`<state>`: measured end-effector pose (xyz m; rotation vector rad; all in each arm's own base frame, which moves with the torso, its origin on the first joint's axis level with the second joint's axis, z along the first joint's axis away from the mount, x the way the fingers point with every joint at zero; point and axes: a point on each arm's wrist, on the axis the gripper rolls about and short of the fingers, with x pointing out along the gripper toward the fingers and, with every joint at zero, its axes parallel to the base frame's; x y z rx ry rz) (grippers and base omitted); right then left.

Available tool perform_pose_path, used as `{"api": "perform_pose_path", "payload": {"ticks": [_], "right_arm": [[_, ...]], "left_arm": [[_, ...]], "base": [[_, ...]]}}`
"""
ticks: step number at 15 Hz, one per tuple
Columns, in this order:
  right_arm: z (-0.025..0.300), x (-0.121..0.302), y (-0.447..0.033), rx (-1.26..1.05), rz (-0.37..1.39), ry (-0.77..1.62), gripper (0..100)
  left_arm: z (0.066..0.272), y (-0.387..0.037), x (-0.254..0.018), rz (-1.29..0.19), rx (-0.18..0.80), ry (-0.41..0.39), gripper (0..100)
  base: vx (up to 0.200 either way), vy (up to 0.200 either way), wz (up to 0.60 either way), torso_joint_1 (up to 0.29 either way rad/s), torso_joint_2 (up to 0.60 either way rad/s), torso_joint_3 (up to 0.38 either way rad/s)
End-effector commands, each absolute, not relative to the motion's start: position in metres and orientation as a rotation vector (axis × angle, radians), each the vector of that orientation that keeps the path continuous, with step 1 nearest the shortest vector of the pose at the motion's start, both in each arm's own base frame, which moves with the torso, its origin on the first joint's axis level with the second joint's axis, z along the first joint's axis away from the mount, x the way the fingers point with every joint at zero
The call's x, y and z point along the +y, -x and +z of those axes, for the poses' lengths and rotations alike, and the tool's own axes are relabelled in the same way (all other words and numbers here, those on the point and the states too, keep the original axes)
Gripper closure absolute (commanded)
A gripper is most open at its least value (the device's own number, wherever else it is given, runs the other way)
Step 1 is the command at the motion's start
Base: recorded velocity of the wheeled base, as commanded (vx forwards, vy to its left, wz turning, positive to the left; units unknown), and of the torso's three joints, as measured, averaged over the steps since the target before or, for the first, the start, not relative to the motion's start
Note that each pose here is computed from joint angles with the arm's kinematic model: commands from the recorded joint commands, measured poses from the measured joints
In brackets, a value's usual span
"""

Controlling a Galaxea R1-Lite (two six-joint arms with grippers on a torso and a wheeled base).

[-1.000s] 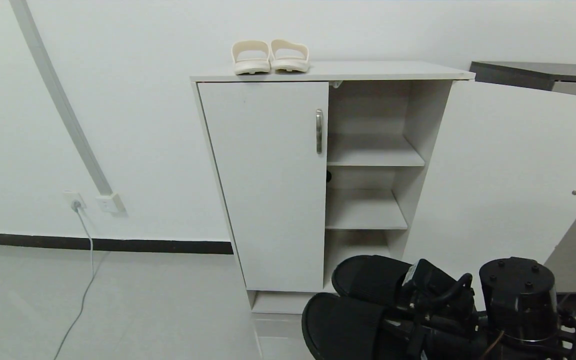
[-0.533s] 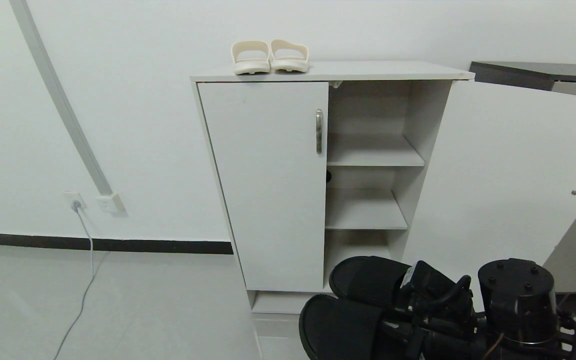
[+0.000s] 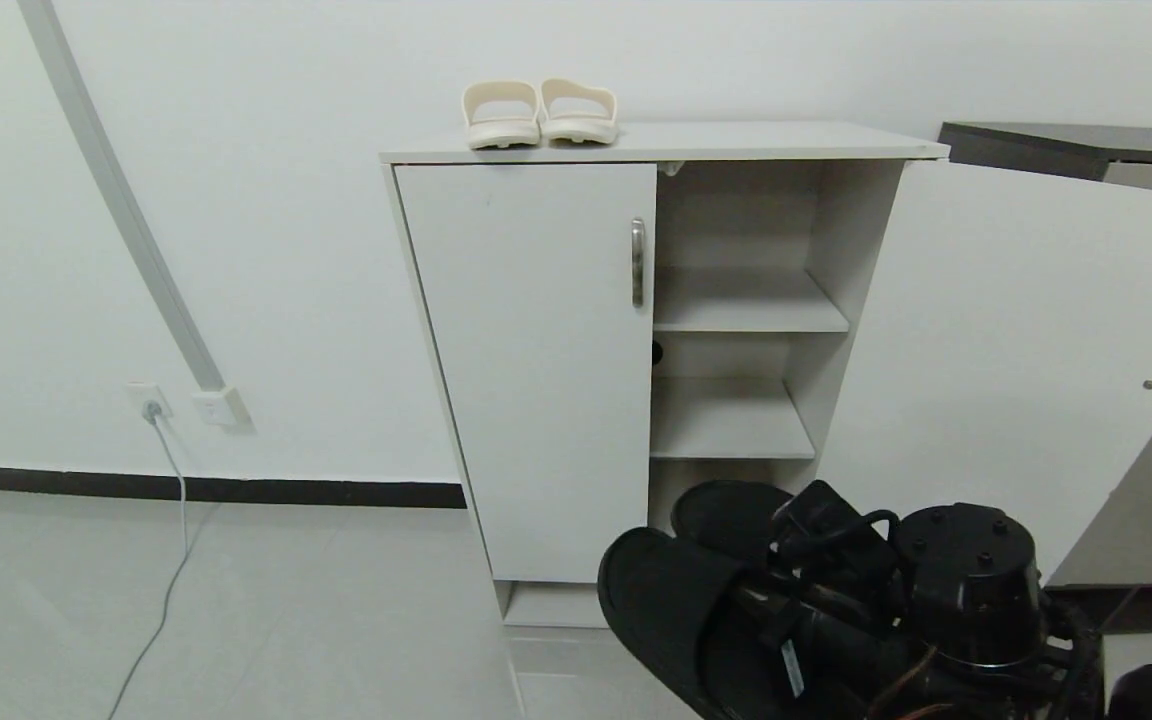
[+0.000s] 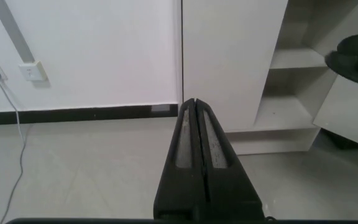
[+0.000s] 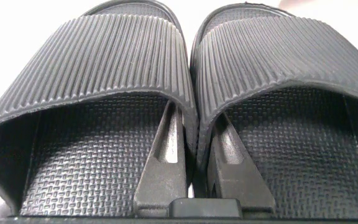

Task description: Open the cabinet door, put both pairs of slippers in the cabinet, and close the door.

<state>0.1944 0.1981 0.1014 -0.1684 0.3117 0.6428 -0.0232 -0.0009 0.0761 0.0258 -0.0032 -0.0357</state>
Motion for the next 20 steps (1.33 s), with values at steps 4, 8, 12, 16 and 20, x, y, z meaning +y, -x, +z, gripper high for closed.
{"api": "perform_pose_path", "payload": {"ticks": [4,8,12,16,20], "right_arm": [[0.068,0.265,-0.228,0.278,0.313,0.029,100],[0.048,0.278,-0.273,0.2,0.002,-0.006,100],[0.047,0.273,-0.278,0.202,-0.018,-0.009,100],[0.045,0.271,-0.28,0.198,-0.024,-0.014,100],[0.035,0.271,-0.28,0.216,-0.026,0.007,100]], "left_arm": [[0.076,0.023,-0.001,-0.032,-0.002,-0.018,100],[0.076,0.023,-0.001,-0.031,-0.002,-0.018,100],[0.076,0.023,-0.001,-0.031,-0.002,-0.017,100],[0.076,0.023,-0.001,-0.031,-0.002,-0.015,100],[0.076,0.023,-0.001,-0.031,-0.002,-0.015,100]], "base": [[0.0,0.0,0.0,0.0,0.0,0.0],[0.0,0.0,0.0,0.0,0.0,0.0],[0.0,-0.05,0.0,-0.001,0.0,0.003],[0.0,-0.2,0.0,0.0,0.0,0.002],[0.0,-0.05,0.0,0.001,0.0,0.002]]}}
